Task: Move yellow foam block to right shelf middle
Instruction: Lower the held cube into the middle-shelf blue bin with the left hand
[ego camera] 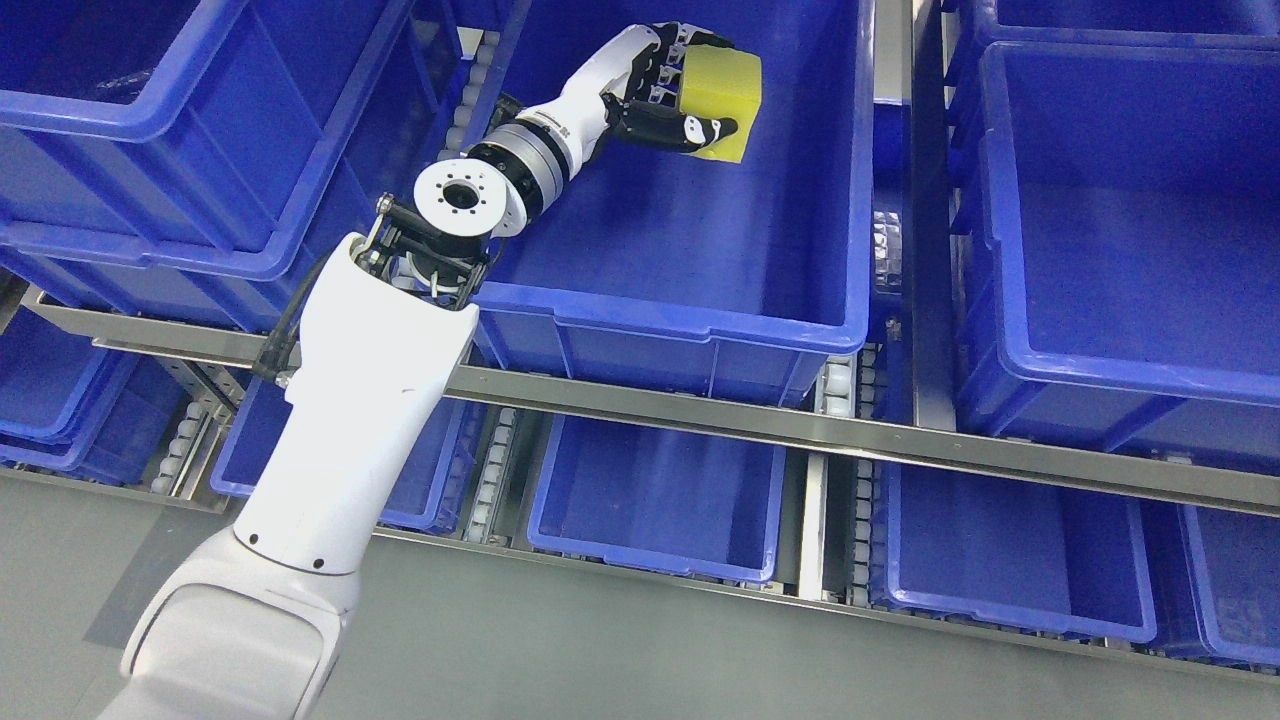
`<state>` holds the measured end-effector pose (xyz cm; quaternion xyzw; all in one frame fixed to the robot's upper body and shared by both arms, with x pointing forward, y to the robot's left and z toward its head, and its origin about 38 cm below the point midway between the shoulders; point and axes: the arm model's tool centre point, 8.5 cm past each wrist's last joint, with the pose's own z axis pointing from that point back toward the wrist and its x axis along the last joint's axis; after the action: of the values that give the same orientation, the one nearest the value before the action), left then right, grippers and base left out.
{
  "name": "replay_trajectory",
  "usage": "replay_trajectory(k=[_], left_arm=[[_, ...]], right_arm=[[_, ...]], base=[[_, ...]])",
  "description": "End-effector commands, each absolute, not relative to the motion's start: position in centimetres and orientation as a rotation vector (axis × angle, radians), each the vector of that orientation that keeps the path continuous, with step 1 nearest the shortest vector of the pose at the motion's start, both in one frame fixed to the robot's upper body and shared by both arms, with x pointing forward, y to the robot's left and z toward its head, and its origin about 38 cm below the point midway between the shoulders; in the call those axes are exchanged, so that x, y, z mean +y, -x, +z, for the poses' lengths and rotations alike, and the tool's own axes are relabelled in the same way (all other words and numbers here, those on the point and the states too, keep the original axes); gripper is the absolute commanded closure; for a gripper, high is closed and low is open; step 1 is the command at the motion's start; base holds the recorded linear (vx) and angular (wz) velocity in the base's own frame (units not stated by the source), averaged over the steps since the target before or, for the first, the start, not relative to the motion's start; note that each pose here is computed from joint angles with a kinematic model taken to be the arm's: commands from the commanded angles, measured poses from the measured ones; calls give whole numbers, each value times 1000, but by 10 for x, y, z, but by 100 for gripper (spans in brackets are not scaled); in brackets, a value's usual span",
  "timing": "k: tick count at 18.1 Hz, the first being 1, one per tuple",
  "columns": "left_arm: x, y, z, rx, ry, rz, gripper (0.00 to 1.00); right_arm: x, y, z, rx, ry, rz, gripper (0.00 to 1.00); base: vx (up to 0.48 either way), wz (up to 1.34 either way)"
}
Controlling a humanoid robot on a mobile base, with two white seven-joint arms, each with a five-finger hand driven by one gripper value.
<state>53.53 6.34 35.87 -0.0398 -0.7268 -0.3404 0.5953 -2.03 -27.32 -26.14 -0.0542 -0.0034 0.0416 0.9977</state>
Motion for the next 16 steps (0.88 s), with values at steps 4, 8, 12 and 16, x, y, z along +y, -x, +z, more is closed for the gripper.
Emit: replay_trajectory(k=[4, 8, 12, 16], left_arm=[[71, -538, 364, -1762, 60, -815, 0], [69, -536, 365, -1767, 63, -832, 38], [84, -532, 364, -1849, 126, -824, 100], [85, -537, 354, -1812, 116, -826, 46]], right_arm=[[-284, 15, -261, -18, 126, 92, 0], [-284, 15, -261, -18, 126, 92, 0], [-284, 15, -261, -18, 126, 93, 0], [-284, 15, -261, -18, 126, 92, 0]], base=[[0, 0], [0, 0], [0, 0], [0, 0]])
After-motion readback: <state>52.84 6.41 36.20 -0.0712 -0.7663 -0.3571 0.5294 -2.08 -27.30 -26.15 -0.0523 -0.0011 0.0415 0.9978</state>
